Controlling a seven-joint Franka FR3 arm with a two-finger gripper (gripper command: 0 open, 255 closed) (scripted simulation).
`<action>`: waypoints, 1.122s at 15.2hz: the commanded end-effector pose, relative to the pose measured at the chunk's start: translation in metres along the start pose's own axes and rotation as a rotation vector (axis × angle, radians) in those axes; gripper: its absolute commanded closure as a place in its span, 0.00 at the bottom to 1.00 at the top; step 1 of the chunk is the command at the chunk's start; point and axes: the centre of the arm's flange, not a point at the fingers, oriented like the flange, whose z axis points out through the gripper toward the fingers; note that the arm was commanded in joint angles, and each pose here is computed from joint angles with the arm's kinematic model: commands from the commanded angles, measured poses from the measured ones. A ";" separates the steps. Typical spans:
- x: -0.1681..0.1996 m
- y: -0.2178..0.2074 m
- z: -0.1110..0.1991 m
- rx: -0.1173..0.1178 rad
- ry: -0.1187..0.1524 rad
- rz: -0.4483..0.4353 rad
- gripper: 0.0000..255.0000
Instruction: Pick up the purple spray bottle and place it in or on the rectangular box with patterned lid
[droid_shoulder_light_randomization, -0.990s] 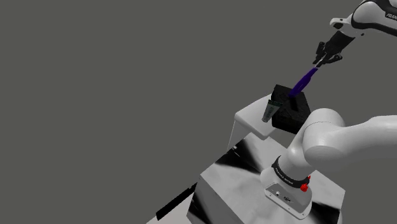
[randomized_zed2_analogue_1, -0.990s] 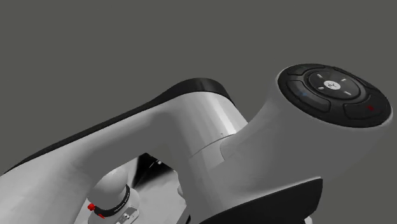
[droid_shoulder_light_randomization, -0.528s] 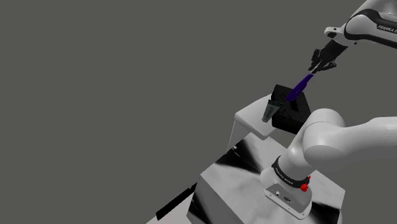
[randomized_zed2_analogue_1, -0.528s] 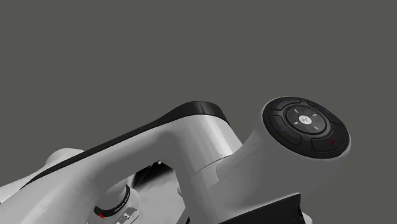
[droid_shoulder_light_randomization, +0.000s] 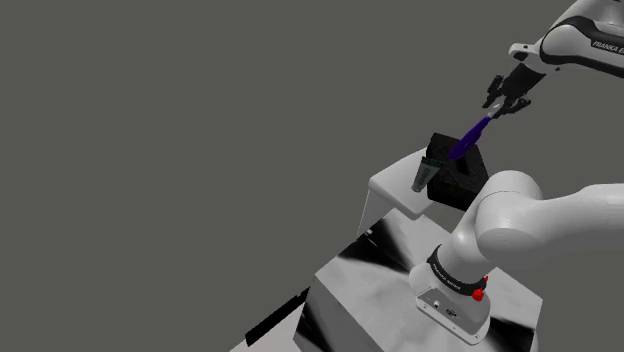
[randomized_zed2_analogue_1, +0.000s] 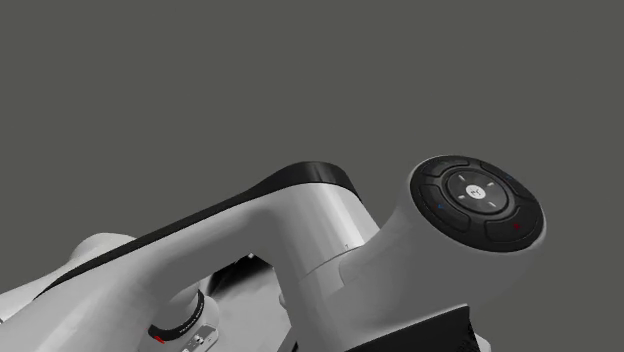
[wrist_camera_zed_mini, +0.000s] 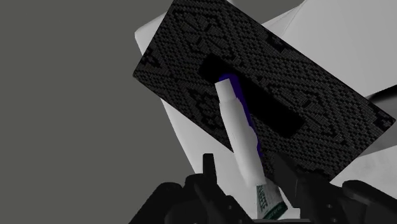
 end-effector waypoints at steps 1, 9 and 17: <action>0.000 0.000 0.001 0.002 0.001 0.000 0.00; 0.000 0.000 -0.049 0.002 0.001 0.000 0.00; 0.000 0.000 -0.049 0.002 0.001 0.000 0.00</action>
